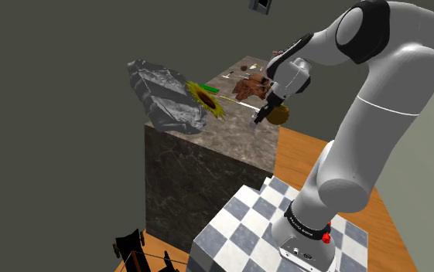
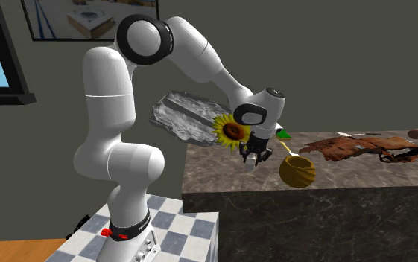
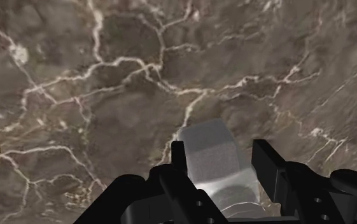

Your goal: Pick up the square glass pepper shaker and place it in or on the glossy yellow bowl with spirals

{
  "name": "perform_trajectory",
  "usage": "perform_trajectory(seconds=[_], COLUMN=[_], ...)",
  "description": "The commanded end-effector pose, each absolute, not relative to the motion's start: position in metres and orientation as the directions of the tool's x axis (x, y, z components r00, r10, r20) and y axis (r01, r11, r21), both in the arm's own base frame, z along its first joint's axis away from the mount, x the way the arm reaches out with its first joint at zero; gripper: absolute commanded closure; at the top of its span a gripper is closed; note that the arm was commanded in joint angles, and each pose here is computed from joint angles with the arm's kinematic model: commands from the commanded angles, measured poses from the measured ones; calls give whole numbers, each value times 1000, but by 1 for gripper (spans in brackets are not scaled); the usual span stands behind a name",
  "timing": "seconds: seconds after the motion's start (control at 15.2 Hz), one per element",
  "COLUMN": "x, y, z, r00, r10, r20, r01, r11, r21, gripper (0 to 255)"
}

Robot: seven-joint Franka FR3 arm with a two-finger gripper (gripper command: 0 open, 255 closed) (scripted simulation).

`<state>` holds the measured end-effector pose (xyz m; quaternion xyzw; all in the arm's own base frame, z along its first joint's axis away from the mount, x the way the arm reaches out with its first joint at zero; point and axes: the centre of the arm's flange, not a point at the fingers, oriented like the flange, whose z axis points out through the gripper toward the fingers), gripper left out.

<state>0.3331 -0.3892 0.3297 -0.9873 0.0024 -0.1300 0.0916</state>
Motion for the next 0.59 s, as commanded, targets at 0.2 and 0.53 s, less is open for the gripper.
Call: perform_trajectory(seconds=[0.2, 0.53], x=[333, 333], y=[-389, -389], z=[355, 381], r00=[966, 966], r10=[-28, -28], r20=[256, 256], r01=[19, 19], r11=[-983, -983], r21=[-181, -181], gripper=[255, 255])
